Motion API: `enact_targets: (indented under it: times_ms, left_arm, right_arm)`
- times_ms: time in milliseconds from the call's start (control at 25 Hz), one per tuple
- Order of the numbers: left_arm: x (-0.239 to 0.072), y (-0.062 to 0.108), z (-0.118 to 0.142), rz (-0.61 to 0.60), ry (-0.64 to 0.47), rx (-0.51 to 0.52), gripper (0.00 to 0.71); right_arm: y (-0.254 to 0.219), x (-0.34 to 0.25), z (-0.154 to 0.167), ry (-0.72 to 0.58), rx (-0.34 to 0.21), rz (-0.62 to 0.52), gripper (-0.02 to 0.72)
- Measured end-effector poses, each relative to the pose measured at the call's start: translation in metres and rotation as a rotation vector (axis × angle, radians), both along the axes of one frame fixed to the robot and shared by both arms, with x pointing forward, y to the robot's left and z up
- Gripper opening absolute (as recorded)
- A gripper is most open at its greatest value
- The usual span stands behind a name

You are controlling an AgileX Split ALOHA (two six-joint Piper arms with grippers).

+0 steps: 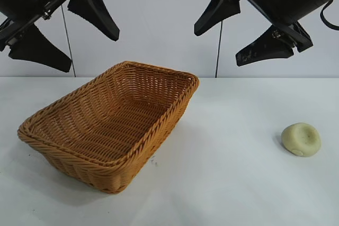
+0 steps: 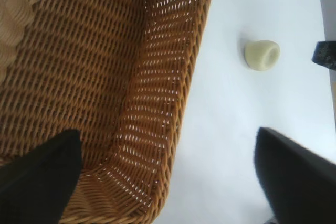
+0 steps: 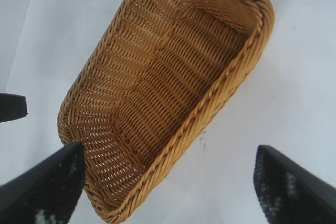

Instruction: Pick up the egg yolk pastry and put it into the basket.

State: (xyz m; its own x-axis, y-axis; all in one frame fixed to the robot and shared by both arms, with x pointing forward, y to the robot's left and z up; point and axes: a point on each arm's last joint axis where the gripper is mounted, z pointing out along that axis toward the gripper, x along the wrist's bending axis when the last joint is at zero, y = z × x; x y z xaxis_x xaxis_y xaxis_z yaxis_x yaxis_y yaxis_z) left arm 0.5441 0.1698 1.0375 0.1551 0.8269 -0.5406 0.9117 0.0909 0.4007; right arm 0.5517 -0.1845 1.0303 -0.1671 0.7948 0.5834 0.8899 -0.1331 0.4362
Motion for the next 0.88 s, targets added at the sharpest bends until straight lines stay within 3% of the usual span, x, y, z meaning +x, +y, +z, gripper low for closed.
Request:
enact_targets:
  times_ms: [320, 640, 880]
  left_arm:
    - [0.002, 0.003, 0.0, 0.02, -0.007, -0.002, 0.643]
    - [-0.011, 0.032, 0.023, 0.179, 0.039, 0.046, 0.643]
    - [-0.039, 0.018, 0.04, 0.37, 0.128, 0.091, 0.643]
  right_arm:
    - [0.0, 0.0, 0.0, 0.0, 0.0, 0.0, 0.627]
    - [0.0, 0.0, 0.0, 0.0, -0.001, 0.0, 0.627]
    - [0.0, 0.0, 0.0, 0.0, -0.001, 0.0, 0.627]
